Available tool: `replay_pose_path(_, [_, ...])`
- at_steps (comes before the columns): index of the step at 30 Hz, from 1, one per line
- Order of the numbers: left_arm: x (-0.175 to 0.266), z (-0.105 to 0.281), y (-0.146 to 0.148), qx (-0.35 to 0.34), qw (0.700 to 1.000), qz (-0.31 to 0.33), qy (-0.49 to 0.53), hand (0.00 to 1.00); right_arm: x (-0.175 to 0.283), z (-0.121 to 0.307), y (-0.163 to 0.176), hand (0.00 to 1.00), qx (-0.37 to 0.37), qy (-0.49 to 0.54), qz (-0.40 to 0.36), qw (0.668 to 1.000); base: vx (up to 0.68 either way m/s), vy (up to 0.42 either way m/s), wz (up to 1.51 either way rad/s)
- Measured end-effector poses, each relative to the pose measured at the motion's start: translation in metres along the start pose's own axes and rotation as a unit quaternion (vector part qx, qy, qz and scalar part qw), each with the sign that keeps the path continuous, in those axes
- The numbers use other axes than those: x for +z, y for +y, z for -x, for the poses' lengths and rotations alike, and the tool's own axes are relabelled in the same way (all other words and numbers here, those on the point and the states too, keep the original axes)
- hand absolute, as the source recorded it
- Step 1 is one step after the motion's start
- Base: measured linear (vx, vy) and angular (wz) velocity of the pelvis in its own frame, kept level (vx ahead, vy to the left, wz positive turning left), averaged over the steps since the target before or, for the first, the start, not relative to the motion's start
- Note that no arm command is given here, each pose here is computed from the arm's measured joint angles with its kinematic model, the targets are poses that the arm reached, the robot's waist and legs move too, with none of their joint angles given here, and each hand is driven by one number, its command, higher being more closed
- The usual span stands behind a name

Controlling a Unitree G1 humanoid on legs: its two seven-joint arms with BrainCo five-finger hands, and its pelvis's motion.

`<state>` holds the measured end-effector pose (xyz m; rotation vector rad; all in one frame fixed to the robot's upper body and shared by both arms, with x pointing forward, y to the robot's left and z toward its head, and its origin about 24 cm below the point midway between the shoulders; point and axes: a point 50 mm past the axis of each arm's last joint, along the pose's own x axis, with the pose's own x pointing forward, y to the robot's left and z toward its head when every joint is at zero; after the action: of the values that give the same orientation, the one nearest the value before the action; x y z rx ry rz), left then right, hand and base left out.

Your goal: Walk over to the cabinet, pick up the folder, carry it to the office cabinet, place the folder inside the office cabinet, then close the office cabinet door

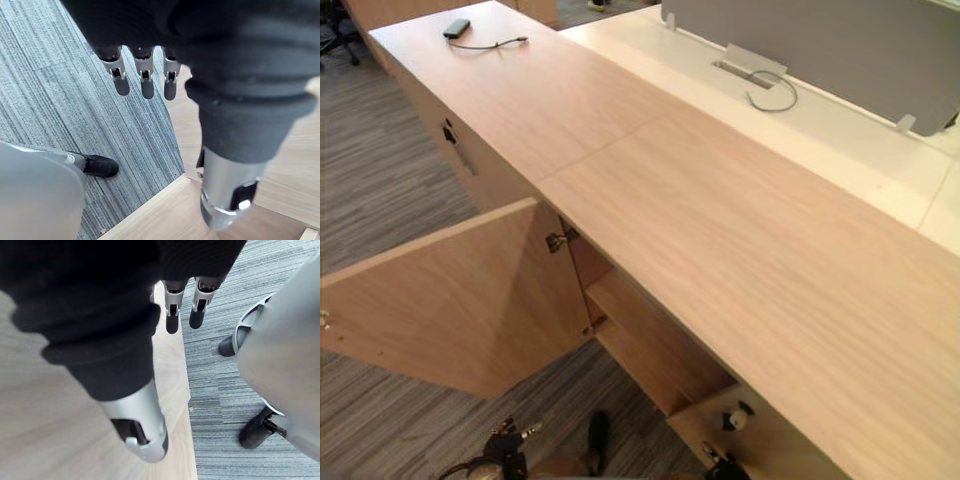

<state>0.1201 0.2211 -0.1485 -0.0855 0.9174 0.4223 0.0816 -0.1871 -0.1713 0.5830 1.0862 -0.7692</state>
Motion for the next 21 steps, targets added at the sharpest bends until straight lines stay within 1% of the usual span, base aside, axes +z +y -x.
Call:
replay_pose_path(3, [0.010, -0.001, -0.001, -0.003, 1.000, 0.000, -0.024, 0.00, 0.005, -0.001, -0.004, 0.00, -0.014, -0.006, -0.012, 1.000, -0.05, 0.000, 0.63])
replay_pose_path(5, [0.006, 0.002, 0.009, 0.007, 1.000, -0.001, -0.025, 0.00, 0.005, -0.001, -0.008, 0.00, -0.022, -0.003, -0.014, 1.000, -0.01, 0.062, 0.28])
replay_pose_path(6, [0.014, 0.001, 0.019, 0.019, 0.999, -0.005, -0.043, 0.00, 0.005, -0.001, -0.008, 0.00, -0.021, -0.004, -0.003, 1.000, -0.05, 0.108, 0.45])
replay_pose_path(7, [0.020, 0.000, 0.022, 0.023, 0.998, -0.007, -0.053, 0.00, 0.006, -0.001, -0.007, 0.00, -0.020, -0.006, 0.001, 1.000, -0.07, 0.136, 0.68])
replay_pose_path(8, [0.032, -0.002, 0.024, 0.027, 0.997, -0.004, -0.072, 0.00, 0.008, -0.002, -0.010, 0.00, -0.027, -0.008, -0.012, 1.000, -0.03, 0.059, 0.33])
replay_pose_path(9, [0.034, -0.002, 0.027, 0.034, 0.996, 0.005, -0.076, 0.00, 0.014, -0.002, -0.007, 0.00, -0.025, -0.015, -0.017, 0.999, 0.08, 0.043, -0.04])
replay_pose_path(10, [0.022, 0.002, 0.041, 0.063, 0.996, 0.028, -0.060, 0.00, 0.026, -0.003, -0.005, 0.00, -0.020, -0.040, -0.016, 0.999, 0.11, 0.014, -0.30])
replay_pose_path(11, [0.017, 0.003, 0.043, 0.070, 0.995, 0.034, -0.055, 0.00, 0.032, -0.003, -0.009, 0.00, -0.025, -0.050, -0.016, 0.998, 0.18, 0.160, -0.13])
replay_pose_path(13, [0.024, 0.004, 0.042, 0.077, 0.992, 0.059, -0.077, 0.00, 0.040, -0.004, -0.020, 0.00, -0.044, -0.060, -0.019, 0.997, 0.10, 0.314, 0.08])
replay_pose_path(16, [0.027, 0.005, 0.039, 0.078, 0.991, 0.070, -0.088, 0.00, 0.039, -0.004, -0.016, 0.00, -0.040, -0.058, -0.030, 0.997, -0.06, 0.257, 0.07])
replay_pose_path(18, [0.025, 0.005, 0.037, 0.074, 0.992, 0.065, -0.085, 0.00, 0.039, -0.004, -0.013, 0.00, -0.036, -0.059, -0.030, 0.997, -0.04, 0.108, -0.11])
replay_pose_path(21, [0.019, 0.006, 0.025, 0.061, 0.993, 0.071, -0.076, 0.00, 0.035, -0.004, -0.010, 0.00, -0.033, -0.053, -0.028, 0.998, -0.08, 0.059, -0.31])
